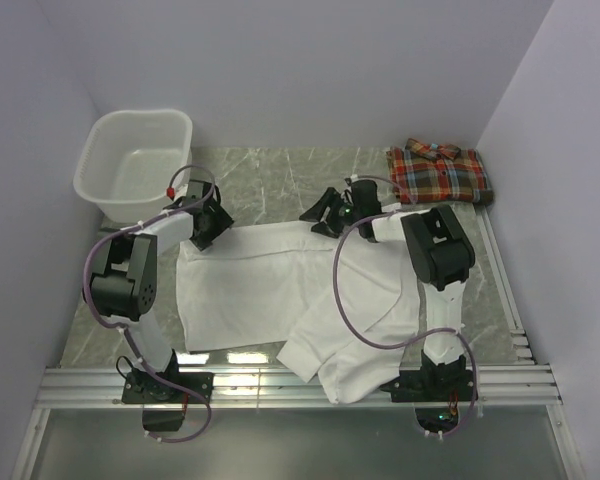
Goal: Fold and stack the long sleeve shirts
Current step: Fold the shirt
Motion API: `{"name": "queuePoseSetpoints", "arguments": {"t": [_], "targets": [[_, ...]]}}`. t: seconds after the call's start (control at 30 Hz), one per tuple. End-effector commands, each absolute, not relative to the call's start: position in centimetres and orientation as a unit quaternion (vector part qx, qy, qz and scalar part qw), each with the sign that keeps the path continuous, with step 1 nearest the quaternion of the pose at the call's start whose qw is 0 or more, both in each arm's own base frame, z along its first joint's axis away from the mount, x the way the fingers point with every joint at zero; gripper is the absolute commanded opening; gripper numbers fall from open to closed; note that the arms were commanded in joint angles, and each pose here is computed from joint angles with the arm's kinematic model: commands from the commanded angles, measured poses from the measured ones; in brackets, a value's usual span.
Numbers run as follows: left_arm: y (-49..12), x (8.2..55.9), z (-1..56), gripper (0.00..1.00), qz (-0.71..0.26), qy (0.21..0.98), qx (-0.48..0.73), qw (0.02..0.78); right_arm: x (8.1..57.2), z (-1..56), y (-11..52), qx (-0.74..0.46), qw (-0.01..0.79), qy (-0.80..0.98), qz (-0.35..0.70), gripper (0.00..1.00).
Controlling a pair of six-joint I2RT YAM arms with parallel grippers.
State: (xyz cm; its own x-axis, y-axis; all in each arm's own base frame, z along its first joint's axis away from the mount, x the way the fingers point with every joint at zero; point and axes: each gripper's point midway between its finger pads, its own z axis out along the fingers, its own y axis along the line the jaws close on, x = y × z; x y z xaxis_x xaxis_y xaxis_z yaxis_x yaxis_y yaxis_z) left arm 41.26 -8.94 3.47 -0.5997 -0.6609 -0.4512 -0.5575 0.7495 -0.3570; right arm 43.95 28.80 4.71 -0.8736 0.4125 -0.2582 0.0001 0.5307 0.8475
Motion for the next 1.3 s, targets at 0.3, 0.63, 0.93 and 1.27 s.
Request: {"name": "queuePoseSetpoints", "arguments": {"t": [0.3,0.63,0.93,1.27], "targets": [[-4.1,40.4,2.1,0.75,-0.028,0.88,-0.384,0.278,48.0,4.9,13.7,0.26,0.302,0.823,0.405,0.69],[-5.0,41.2,4.7,0.81,-0.049,0.879,-0.37,0.296,49.9,7.7,3.3,0.309,0.368,0.819,0.315,0.69],[-7.3,40.6,15.2,0.99,-0.025,0.871,-0.275,0.405,45.6,15.4,1.7,0.268,0.413,0.854,0.171,0.77],[-21.2,27.8,15.3,0.99,-0.102,0.914,0.013,0.393,35.5,16.3,5.9,0.226,0.398,0.875,0.155,0.82]]}}
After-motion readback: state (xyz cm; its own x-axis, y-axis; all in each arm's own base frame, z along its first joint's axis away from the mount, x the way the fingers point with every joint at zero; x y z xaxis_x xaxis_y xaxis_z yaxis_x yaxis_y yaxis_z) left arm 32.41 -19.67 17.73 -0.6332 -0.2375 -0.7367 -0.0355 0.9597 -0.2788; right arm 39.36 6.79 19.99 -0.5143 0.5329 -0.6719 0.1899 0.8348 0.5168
